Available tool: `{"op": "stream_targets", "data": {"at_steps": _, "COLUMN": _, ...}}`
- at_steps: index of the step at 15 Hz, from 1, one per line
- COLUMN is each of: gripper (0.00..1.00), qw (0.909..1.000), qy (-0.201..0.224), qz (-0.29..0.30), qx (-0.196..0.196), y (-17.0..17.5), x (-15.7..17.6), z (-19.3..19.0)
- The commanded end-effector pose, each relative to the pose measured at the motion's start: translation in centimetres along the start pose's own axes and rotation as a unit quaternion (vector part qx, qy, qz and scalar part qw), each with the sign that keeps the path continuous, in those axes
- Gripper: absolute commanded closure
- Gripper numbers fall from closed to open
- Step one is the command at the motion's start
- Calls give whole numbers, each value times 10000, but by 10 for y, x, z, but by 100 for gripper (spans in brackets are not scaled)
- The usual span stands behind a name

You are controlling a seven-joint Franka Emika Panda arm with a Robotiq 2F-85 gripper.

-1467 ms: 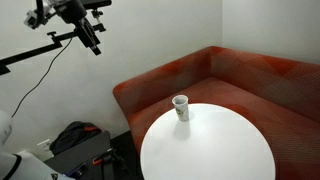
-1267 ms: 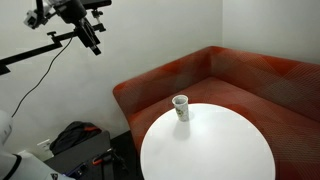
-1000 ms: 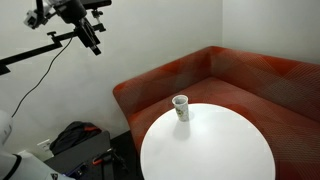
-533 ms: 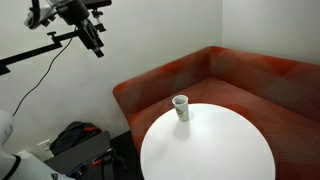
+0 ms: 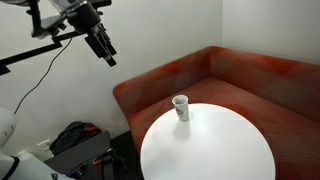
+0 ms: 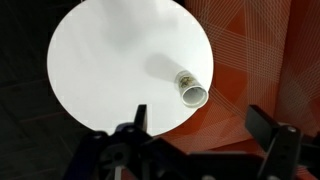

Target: Put the marker in the cup on the table

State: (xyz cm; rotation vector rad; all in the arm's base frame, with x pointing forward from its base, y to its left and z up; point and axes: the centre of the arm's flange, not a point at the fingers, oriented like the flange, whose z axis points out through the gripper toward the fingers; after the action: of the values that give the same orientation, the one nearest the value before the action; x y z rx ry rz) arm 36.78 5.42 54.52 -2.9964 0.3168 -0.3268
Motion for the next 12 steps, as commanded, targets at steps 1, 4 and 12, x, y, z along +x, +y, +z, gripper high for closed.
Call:
{"op": "stream_targets", "data": {"at_steps": 1, "gripper": 0, "qw": 9999, "qy": 98, "qz": -117, "qx": -79, "y": 34, "x": 25, "z": 25}}
{"op": "stream_targets", "data": {"at_steps": 4, "gripper": 0, "qw": 9993, "qy": 30, "qz": -364, "qx": 96, "y": 64, "x": 41, "z": 42}}
{"op": "stream_targets", "data": {"at_steps": 12, "gripper": 0, "qw": 9931, "qy": -199, "qz": -999, "qx": 582, "y": 109, "x": 49, "z": 64}}
